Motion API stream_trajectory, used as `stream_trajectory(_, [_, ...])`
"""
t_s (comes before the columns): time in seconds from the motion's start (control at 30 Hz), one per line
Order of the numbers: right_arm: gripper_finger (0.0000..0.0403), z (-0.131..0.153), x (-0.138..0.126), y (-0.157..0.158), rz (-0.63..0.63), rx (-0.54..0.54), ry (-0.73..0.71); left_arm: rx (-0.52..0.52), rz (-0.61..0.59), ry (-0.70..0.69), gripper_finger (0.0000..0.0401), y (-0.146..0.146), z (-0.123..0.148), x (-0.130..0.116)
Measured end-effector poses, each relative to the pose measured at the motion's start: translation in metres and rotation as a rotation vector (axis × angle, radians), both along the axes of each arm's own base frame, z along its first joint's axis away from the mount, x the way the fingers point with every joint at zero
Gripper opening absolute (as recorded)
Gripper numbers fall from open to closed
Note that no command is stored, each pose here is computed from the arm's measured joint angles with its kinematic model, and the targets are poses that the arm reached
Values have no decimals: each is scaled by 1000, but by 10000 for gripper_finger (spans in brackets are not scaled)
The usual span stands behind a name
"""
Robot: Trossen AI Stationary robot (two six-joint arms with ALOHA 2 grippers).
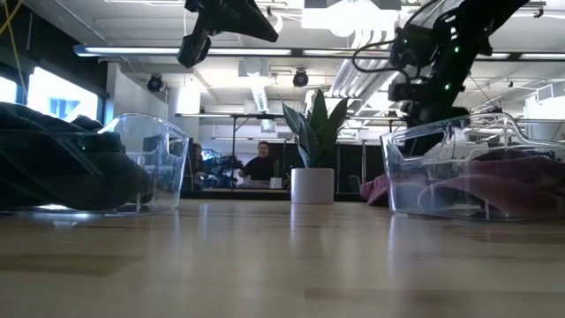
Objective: Pick & Place hat
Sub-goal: Put the red cap into the right transparent bin
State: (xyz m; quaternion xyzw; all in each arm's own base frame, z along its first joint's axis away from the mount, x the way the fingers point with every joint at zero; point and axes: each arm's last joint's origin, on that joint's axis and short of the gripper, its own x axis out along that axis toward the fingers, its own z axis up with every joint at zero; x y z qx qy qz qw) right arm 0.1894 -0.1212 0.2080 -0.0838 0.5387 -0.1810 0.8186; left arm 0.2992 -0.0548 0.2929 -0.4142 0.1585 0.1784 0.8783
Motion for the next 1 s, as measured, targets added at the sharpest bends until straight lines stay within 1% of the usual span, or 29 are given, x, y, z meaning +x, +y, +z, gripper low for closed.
stream_trajectory(0.1, [263,14,-9,-2,-45,84,61,4,-1,12,0,0,-1,-1])
stream_trajectory(0.2, [263,21,-22,-7,-127,217,153,9,-3,17,0,0,-1,-1])
stream_trajectory(0.3, [263,21,-39,-13,-237,320,264,35,-15,25,0,0,-2,-1])
stream_trajectory(0.4, [263,21,-53,-17,-349,413,313,63,-28,34,0,0,-2,-1])
stream_trajectory(0.5, [255,15,-64,-15,-420,489,356,93,-43,41,0,0,-2,-1])
stream_trajectory(0.6, [230,12,-69,-12,-437,534,384,108,-51,46,0,0,-2,-1])
stream_trajectory(0.67, [207,13,-70,-8,-449,594,387,112,-61,48,0,0,-2,-1])
stream_trajectory(0.73, [183,13,-72,-4,-460,674,385,108,-78,49,0,0,-2,-1])
stream_trajectory(0.9, [128,18,-76,10,-504,943,376,92,-112,52,0,-2,-3,-1])
stream_trajectory(0.93, [120,20,-78,13,-524,982,389,88,-119,54,0,-2,-3,-1])
stream_trajectory(1.0, [107,20,-79,15,-564,1005,400,86,-124,54,0,-2,-3,-1])
